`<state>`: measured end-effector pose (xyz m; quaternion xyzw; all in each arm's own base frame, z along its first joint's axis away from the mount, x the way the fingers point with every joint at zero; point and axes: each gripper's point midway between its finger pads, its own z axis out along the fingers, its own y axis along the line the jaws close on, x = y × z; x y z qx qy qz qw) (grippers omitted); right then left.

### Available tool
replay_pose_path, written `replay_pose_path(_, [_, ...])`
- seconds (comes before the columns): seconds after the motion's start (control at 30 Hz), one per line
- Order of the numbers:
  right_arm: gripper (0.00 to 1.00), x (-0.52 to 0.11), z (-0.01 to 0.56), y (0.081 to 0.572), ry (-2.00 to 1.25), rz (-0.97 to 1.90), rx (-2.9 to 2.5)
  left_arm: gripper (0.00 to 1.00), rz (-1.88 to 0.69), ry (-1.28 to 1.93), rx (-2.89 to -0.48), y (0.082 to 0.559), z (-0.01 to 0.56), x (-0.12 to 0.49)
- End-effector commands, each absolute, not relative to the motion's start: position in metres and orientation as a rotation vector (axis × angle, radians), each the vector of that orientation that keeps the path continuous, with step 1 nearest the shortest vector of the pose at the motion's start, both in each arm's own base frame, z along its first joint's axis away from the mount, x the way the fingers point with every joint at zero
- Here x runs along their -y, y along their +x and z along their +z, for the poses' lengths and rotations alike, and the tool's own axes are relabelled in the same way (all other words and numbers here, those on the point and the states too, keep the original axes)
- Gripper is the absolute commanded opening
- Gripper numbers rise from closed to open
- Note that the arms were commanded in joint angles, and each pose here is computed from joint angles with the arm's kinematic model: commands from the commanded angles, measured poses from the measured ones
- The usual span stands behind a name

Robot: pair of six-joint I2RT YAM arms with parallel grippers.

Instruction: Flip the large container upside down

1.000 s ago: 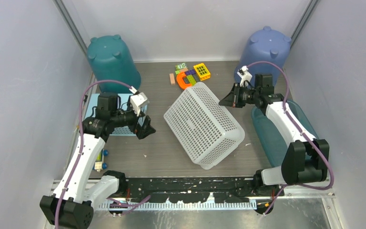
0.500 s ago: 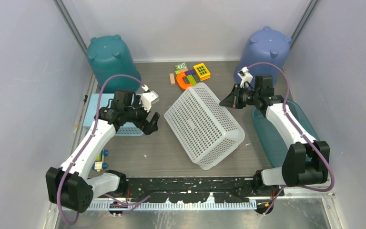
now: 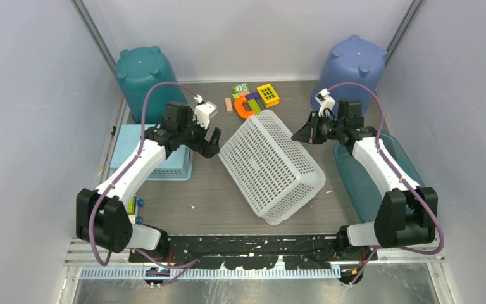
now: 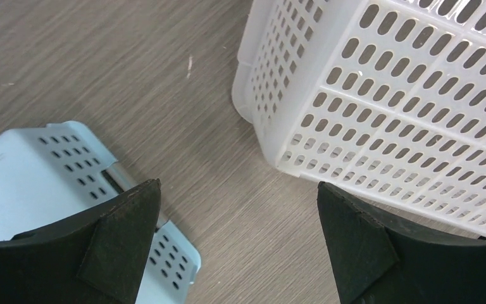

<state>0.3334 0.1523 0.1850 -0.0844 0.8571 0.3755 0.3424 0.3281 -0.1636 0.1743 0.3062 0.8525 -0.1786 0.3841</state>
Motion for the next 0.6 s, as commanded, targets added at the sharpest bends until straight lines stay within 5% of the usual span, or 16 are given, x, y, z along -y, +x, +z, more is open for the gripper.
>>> replay_pose_path(0.0, [0.01, -0.151, 0.197, 0.337, -0.267, 0.935, -2.169, 0.93, -0.531, 0.784, -2.134, 0.338, 0.181, 0.188])
replay_pose_path(0.57, [0.01, -0.151, 0.194, 0.336, -0.276, 0.939, -2.177, 0.70, -0.487, 0.774, -2.232, 0.341, 0.146, 0.188])
